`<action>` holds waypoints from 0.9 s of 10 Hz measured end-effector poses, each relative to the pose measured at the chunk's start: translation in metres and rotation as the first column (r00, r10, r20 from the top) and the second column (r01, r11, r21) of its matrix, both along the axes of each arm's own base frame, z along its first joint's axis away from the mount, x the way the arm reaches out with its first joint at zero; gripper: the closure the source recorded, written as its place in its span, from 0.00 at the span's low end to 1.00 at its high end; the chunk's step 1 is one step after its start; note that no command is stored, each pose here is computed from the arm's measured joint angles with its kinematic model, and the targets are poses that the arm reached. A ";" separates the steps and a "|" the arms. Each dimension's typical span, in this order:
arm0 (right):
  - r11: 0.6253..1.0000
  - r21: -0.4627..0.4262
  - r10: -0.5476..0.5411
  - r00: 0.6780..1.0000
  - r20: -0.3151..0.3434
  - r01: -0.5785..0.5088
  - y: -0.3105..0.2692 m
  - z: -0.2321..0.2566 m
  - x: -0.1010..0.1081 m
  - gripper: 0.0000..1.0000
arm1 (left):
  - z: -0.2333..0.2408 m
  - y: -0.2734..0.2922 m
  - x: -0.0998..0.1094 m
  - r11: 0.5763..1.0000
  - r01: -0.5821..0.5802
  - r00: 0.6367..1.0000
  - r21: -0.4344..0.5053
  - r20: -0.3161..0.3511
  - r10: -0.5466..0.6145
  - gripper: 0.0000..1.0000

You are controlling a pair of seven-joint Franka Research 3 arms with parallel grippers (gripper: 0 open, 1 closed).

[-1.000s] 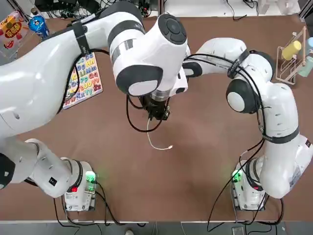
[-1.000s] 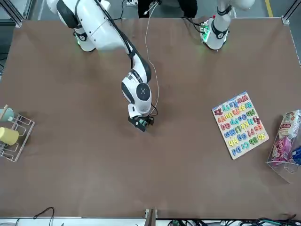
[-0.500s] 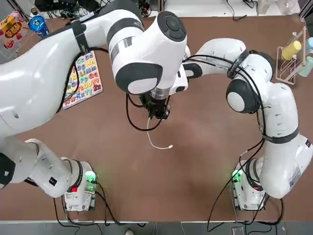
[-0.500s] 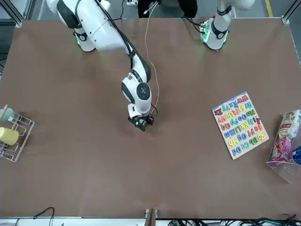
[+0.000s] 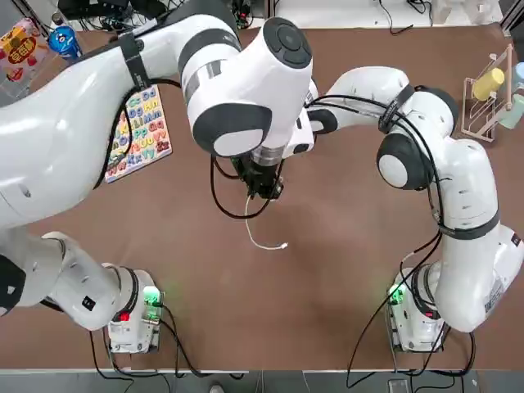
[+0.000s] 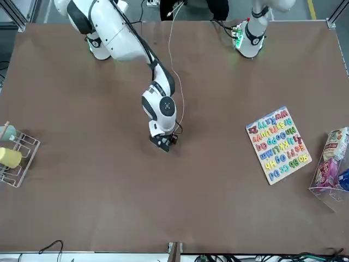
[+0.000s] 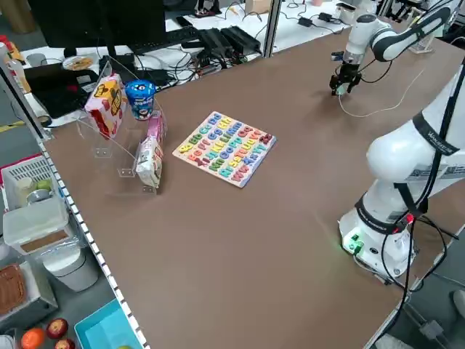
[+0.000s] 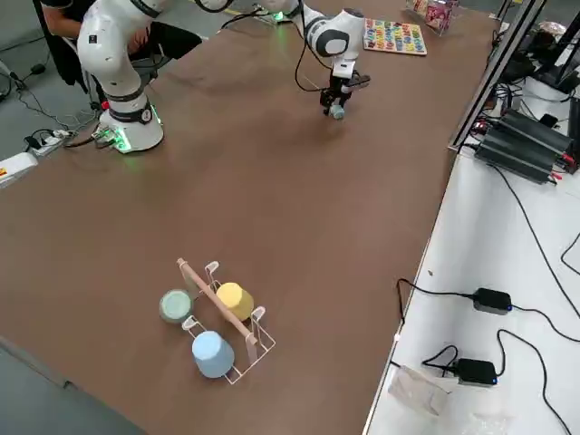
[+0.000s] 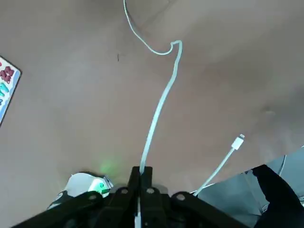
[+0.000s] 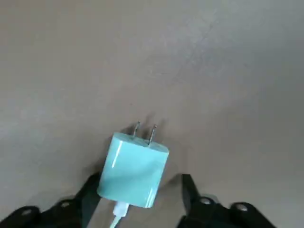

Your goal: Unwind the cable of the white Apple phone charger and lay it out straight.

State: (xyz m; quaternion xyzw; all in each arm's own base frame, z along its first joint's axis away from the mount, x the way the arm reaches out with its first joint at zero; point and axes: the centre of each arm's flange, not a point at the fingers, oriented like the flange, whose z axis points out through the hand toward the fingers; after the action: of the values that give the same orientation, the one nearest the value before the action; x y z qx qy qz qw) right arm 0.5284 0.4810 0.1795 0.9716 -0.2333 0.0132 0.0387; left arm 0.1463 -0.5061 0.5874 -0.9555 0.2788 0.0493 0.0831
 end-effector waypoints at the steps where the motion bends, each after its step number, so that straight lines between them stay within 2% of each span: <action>1: 1.000 0.005 0.001 1.000 0.004 -0.001 0.002 0.002 0.001 0.47 | 0.001 0.000 0.000 1.000 0.000 1.000 0.002 -0.001 0.000 0.97; 2: 1.000 0.006 0.001 1.000 0.004 -0.001 0.002 0.002 0.001 0.51 | 0.002 0.001 0.000 1.000 -0.001 1.000 0.001 0.000 0.001 0.97; 6: 1.000 -0.004 0.030 0.999 0.014 -0.030 -0.001 0.003 0.004 0.51 | 0.008 0.003 0.009 1.000 -0.017 1.000 -0.011 0.003 0.017 0.97; 7: 0.997 -0.007 0.073 0.997 0.027 -0.073 -0.007 0.007 0.013 0.51 | 0.012 0.004 0.014 1.000 -0.018 1.000 -0.019 0.003 0.018 0.97; 9: 0.984 0.006 0.175 0.983 0.059 -0.176 -0.028 0.028 0.049 0.51 | 0.016 0.006 0.020 0.999 -0.021 1.000 -0.025 0.004 0.021 0.97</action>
State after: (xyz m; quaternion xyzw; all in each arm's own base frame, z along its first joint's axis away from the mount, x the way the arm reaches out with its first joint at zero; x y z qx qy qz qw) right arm 0.5773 0.4528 0.2075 0.9877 -0.1479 0.0436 0.0251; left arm 0.1661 -0.5003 0.6030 -0.9594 0.2694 0.0448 0.0712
